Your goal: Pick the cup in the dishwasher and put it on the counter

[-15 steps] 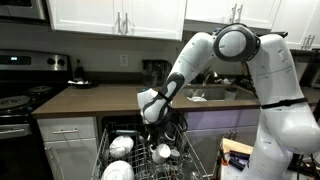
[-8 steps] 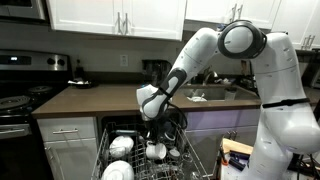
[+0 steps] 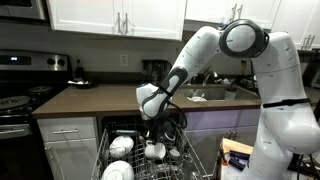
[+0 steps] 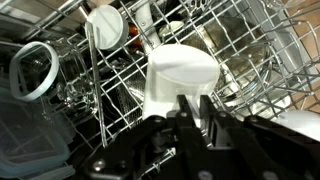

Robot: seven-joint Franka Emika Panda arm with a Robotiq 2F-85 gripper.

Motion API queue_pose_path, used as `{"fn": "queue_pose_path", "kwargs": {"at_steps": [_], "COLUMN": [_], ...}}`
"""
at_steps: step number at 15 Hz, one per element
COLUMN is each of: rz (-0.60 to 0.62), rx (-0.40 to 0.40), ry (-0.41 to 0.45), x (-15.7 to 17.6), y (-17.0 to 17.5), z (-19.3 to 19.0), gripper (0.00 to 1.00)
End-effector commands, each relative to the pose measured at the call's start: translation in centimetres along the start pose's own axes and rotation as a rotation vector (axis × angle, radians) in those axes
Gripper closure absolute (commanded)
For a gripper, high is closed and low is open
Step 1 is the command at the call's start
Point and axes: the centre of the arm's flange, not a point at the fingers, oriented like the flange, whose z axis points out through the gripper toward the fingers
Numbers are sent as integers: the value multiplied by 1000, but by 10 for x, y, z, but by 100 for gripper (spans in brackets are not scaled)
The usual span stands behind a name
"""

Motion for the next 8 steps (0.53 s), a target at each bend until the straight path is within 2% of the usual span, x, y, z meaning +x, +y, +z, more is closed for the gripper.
{"fn": "queue_pose_path", "kwargs": {"at_steps": [1,8], "rz": [-25,-30], "rx": [3,12], "ry": [33,11], "x": [-10,-16], "y": [3,-4], "z": [-9,-27], "gripper": [94,94]}}
